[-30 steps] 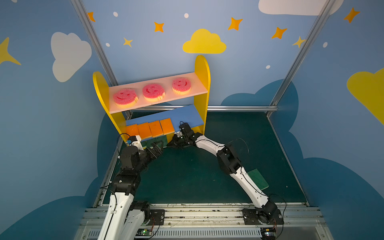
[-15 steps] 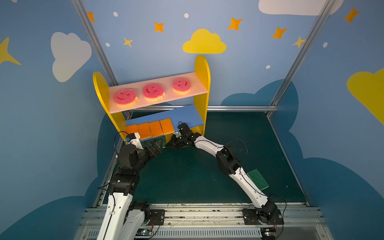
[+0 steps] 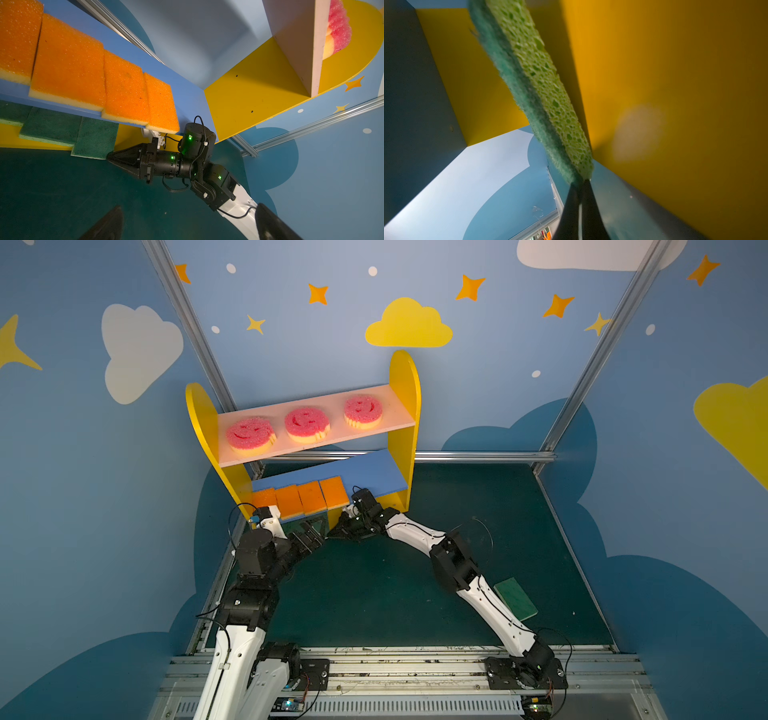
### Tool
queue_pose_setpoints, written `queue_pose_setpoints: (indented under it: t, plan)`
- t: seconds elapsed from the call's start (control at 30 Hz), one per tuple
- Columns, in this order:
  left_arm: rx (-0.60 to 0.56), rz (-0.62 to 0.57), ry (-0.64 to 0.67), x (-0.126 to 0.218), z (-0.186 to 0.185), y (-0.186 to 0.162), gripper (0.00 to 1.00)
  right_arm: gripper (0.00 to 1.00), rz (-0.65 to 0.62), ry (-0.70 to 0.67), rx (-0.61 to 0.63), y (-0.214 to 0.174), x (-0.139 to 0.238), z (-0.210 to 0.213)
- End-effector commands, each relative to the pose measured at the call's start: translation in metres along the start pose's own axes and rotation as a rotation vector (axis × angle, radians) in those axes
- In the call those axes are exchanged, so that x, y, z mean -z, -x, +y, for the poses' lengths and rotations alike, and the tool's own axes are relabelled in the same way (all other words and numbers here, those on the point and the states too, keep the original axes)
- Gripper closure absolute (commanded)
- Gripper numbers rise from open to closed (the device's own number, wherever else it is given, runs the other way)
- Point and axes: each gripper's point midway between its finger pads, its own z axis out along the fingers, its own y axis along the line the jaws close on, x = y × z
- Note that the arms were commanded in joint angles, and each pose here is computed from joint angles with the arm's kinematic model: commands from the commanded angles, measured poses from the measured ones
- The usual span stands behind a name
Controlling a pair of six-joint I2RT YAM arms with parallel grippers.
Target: Place and organize the cleaning sponges onto the shelf
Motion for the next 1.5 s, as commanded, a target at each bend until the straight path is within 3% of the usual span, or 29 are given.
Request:
queue_pose_setpoints:
  t: [0.0,0.17,0.33,0.7,0.8,0.9,1.0,1.1,1.27,1.47]
  plan:
    - [0.001,0.007,-0.005,-0.001,0.001,-0.002,0.03,1.0,0.027,-0.002,0.021,-0.008,-0.006,-0.001]
    - [0.002,0.026,-0.023,-0.001,-0.002,-0.006,0.03,0.97,0.025,-0.002,0.014,-0.006,-0.008,-0.004]
    - [0.003,0.029,-0.018,-0.001,0.0,-0.007,0.03,0.77,0.014,-0.001,0.01,0.0,-0.001,-0.005]
    - [0.002,0.042,-0.019,-0.003,0.002,-0.01,0.03,0.65,-0.029,0.023,0.028,0.018,0.019,0.006]
    - [-0.008,0.064,-0.006,-0.005,0.008,-0.017,0.03,0.56,-0.025,0.03,0.05,0.018,0.023,0.01]
    - [0.061,0.096,-0.024,-0.014,0.021,-0.036,0.04,0.51,-0.012,0.028,0.058,0.015,0.031,0.011]
    - [0.171,0.133,-0.046,-0.031,0.04,-0.059,0.19,0.49,-0.006,0.013,0.063,0.009,0.043,0.011]
    - [0.243,0.181,0.015,-0.046,0.065,-0.078,0.54,0.5,-0.003,-0.012,0.059,0.002,0.058,0.01]
    - [0.31,0.195,0.07,-0.062,0.089,-0.091,0.96,0.54,-0.025,-0.034,0.051,-0.005,0.084,-0.001]
    - [0.379,0.196,0.149,-0.082,0.124,-0.109,0.97,0.58,-0.031,-0.055,0.027,-0.014,0.111,-0.015]
